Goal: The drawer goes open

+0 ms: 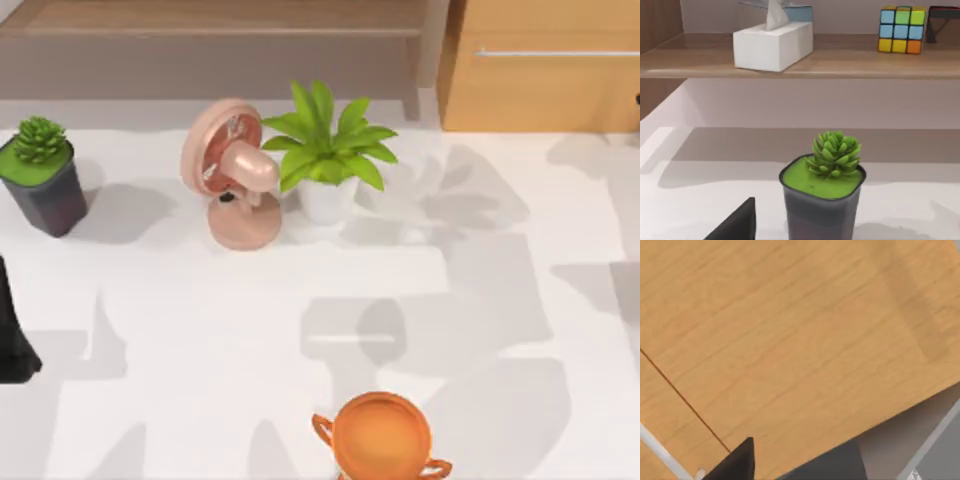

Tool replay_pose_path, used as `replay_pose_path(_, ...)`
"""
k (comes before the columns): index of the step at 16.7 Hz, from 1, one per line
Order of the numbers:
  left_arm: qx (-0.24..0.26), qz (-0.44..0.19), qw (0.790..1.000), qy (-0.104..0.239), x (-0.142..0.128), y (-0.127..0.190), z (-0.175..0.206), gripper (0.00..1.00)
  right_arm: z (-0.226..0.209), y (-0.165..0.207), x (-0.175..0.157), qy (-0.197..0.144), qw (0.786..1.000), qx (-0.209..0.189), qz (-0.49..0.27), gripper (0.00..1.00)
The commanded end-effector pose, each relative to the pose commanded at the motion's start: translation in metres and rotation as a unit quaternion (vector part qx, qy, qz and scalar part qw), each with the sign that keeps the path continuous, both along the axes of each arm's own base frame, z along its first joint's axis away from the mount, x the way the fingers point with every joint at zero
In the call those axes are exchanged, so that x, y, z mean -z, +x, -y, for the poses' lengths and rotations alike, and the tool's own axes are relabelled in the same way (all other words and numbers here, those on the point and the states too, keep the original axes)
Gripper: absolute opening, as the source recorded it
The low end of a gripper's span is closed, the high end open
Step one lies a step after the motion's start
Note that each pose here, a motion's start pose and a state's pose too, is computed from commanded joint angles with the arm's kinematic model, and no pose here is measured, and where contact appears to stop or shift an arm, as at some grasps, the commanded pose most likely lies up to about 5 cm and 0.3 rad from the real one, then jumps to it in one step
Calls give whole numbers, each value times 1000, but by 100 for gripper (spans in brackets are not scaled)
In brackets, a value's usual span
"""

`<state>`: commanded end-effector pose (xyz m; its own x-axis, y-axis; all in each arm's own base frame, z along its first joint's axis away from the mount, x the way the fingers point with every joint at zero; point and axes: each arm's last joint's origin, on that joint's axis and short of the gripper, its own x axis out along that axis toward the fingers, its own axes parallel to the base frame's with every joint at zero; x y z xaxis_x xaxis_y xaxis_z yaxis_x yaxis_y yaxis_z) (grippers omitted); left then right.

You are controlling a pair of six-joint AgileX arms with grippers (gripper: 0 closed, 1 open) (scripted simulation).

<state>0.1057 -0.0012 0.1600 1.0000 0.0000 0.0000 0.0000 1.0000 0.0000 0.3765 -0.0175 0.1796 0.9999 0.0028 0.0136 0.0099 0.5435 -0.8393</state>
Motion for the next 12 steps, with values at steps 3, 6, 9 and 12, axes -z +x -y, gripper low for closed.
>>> replay_pose_path(3, 0, 0, 1000, 0, 0, 0, 0, 100, -37, 21, 37, -137, 991, 2, 1, 100)
replay_pose_path(6, 0, 0, 1000, 0, 0, 0, 0, 100, -68, 28, 68, -230, 973, 5, -2, 100)
replay_pose_path(9, 0, 0, 1000, 0, 0, 0, 0, 100, -85, 29, 88, -277, 961, 8, -7, 100)
replay_pose_path(12, 0, 0, 1000, 0, 0, 0, 0, 100, -87, 29, 90, -283, 959, 8, -8, 100)
